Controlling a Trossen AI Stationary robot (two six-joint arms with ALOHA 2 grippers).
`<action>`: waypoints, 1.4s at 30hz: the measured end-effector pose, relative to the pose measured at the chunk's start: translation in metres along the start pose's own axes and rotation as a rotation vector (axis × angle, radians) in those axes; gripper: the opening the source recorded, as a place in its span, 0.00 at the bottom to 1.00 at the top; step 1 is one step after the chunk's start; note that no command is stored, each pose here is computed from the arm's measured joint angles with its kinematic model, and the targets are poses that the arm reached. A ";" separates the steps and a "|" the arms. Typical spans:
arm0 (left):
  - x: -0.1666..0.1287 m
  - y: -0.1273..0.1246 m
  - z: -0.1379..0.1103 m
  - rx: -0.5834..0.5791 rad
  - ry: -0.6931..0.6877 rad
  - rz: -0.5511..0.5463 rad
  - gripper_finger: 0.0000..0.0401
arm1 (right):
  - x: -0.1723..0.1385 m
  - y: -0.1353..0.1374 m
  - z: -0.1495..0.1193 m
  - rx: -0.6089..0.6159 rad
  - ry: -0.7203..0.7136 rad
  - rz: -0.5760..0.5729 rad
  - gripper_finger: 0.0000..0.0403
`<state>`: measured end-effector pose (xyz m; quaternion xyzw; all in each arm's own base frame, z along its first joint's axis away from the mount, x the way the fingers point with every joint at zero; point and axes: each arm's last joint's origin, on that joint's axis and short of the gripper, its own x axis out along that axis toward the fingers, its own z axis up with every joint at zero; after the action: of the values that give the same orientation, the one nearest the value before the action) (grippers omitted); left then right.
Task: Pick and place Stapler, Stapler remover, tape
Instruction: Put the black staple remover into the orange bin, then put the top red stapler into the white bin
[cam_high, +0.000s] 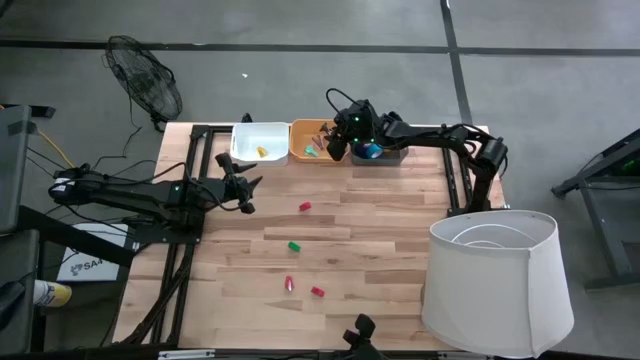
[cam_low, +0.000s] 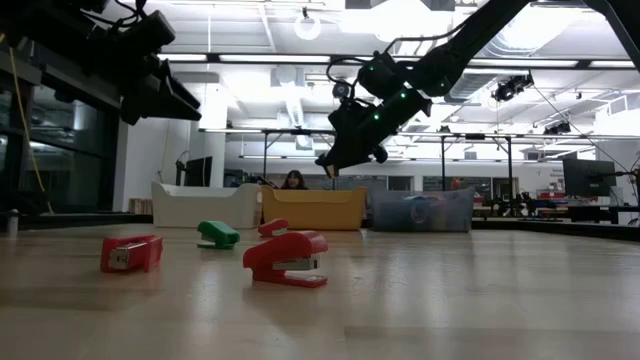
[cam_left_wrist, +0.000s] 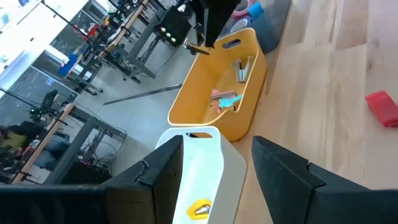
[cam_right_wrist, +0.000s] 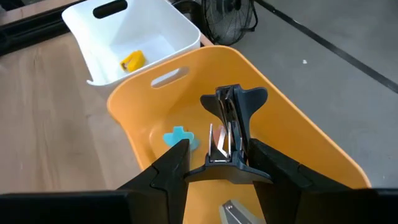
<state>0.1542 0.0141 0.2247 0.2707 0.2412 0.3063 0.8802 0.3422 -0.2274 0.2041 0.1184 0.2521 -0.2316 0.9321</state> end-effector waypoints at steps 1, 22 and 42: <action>0.000 0.000 0.000 -0.002 -0.003 -0.002 0.46 | 0.000 0.000 0.000 0.000 0.000 0.001 0.36; 0.000 0.000 0.000 -0.002 -0.005 -0.008 0.46 | 0.000 0.000 -0.001 -0.002 0.009 0.005 0.55; 0.000 0.000 0.001 -0.005 -0.006 -0.011 0.46 | 0.000 0.002 -0.002 -0.045 0.015 0.055 0.57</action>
<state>0.1546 0.0139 0.2250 0.2683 0.2391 0.3012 0.8833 0.3422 -0.2254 0.2026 0.1058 0.2608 -0.1992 0.9387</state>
